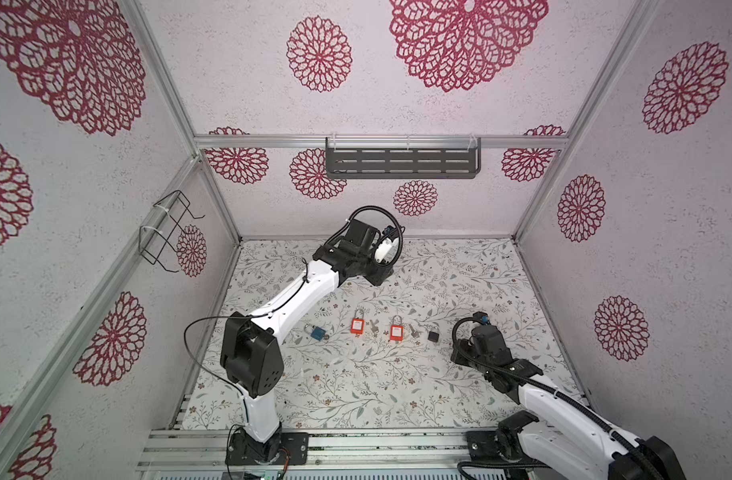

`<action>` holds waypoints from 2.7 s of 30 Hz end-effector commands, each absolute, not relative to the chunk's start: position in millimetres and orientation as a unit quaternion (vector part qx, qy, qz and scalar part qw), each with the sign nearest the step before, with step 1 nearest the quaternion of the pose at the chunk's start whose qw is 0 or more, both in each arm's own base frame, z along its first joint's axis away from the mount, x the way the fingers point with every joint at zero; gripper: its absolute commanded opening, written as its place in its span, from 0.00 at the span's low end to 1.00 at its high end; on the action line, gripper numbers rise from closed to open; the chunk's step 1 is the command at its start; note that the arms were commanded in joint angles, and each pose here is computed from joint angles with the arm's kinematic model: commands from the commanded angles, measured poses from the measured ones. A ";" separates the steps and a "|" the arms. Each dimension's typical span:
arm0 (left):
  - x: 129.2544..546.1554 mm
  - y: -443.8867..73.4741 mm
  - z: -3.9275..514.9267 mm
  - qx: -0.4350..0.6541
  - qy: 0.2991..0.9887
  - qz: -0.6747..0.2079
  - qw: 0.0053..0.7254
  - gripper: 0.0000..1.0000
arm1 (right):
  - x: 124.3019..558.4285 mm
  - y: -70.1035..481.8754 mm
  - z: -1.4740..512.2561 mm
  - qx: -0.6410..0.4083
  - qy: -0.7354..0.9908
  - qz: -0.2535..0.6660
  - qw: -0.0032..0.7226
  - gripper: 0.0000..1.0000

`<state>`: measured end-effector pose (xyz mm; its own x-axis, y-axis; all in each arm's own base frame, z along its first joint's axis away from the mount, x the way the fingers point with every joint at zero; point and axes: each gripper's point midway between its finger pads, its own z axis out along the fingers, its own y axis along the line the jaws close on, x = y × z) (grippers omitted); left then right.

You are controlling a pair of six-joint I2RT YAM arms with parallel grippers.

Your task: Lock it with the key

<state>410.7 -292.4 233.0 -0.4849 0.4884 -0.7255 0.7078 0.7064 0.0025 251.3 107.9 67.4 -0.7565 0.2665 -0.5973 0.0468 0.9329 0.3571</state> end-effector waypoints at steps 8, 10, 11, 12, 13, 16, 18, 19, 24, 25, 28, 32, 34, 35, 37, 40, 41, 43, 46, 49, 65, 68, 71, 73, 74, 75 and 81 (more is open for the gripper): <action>387.3 -214.7 241.4 0.267 0.875 -0.109 0.389 0.56 | 279.5 110.4 69.1 0.083 0.919 0.153 0.353 0.00; 383.5 -206.4 241.9 0.257 0.877 -0.104 0.391 0.57 | 282.6 112.9 67.7 0.076 0.921 0.154 0.350 0.00; 382.6 -203.8 242.0 0.253 0.878 -0.103 0.392 0.57 | 284.7 114.6 68.2 0.073 0.921 0.157 0.350 0.00; 381.9 -200.5 242.4 0.247 0.879 -0.102 0.394 0.57 | 286.7 116.1 68.2 0.068 0.921 0.158 0.348 0.00; 381.8 -197.6 242.4 0.240 0.881 -0.101 0.395 0.58 | 288.5 117.8 67.5 0.064 0.923 0.160 0.344 0.00; 382.8 -188.7 242.3 0.208 0.889 -0.110 0.392 0.59 | 293.0 120.6 62.4 0.056 0.929 0.157 0.330 0.00; 382.6 -185.0 240.8 0.196 0.894 -0.119 0.386 0.59 | 295.6 121.5 59.4 0.056 0.931 0.156 0.324 0.00; 382.4 -182.8 240.3 0.192 0.895 -0.119 0.384 0.59 | 296.9 122.1 57.6 0.057 0.932 0.156 0.322 0.00; 379.1 -175.9 239.7 0.183 0.897 -0.115 0.386 0.59 | 297.1 125.3 47.6 0.058 0.938 0.157 0.303 0.00; 378.5 -174.4 240.5 0.180 0.897 -0.116 0.387 0.59 | 297.3 125.8 45.9 0.057 0.939 0.157 0.300 0.00; 377.1 -170.0 239.0 0.172 0.899 -0.116 0.386 0.60 | 298.1 126.8 41.7 0.055 0.943 0.154 0.290 0.00; 375.6 -164.6 237.8 0.163 0.901 -0.118 0.384 0.61 | 298.7 126.1 38.0 0.056 0.947 0.147 0.281 0.01; 375.0 -161.6 238.3 0.157 0.902 -0.120 0.385 0.61 | 297.6 123.4 36.8 0.059 0.950 0.138 0.275 0.05; 374.9 -160.5 237.9 0.154 0.902 -0.121 0.384 0.62 | 297.5 122.1 37.2 0.060 0.951 0.134 0.274 0.08; 374.7 -158.3 238.2 0.148 0.903 -0.124 0.384 0.63 | 297.2 120.4 41.5 0.060 0.950 0.130 0.277 0.15; 373.9 -155.8 239.3 0.142 0.903 -0.129 0.385 0.64 | 300.3 114.9 58.3 0.063 0.943 0.123 0.302 0.28; 373.5 -155.3 240.2 0.142 0.902 -0.129 0.386 0.64 | 301.4 113.6 64.4 0.061 0.941 0.121 0.311 0.32; 372.8 -154.4 241.7 0.143 0.901 -0.128 0.389 0.64 | 303.7 113.1 81.8 0.049 0.933 0.122 0.335 0.38; 371.3 -149.3 245.9 0.141 0.895 -0.123 0.404 0.67 | 307.1 116.1 110.7 0.015 0.921 0.126 0.368 0.41; 370.1 -139.4 249.5 0.128 0.890 -0.114 0.422 0.76 | 307.4 135.0 137.1 -0.055 0.905 0.158 0.390 0.44; 362.7 -46.9 269.0 -0.060 0.847 -0.105 0.518 0.97 | 323.7 310.1 154.7 -0.364 0.869 0.154 0.298 0.47; 354.4 -20.6 267.7 -0.110 0.833 -0.076 0.537 0.97 | 317.9 352.0 141.4 -0.418 0.854 0.153 0.268 0.47; 347.2 -4.1 258.3 -0.140 0.834 -0.078 0.528 0.97 | 312.4 385.4 125.2 -0.462 0.842 0.150 0.237 0.47; 344.9 4.1 252.6 -0.162 0.836 -0.095 0.516 0.97 | 310.7 402.4 117.2 -0.479 0.836 0.150 0.222 0.47; 344.4 9.2 248.4 -0.175 0.837 -0.102 0.508 0.97 | 310.6 410.2 111.3 -0.487 0.834 0.149 0.214 0.47; 344.3 13.8 245.8 -0.186 0.837 -0.109 0.503 0.97 | 309.3 417.9 108.4 -0.495 0.831 0.151 0.207 0.47; 348.7 22.6 237.1 -0.206 0.836 -0.136 0.490 0.97 | 306.6 453.2 94.0 -0.523 0.817 0.159 0.184 0.48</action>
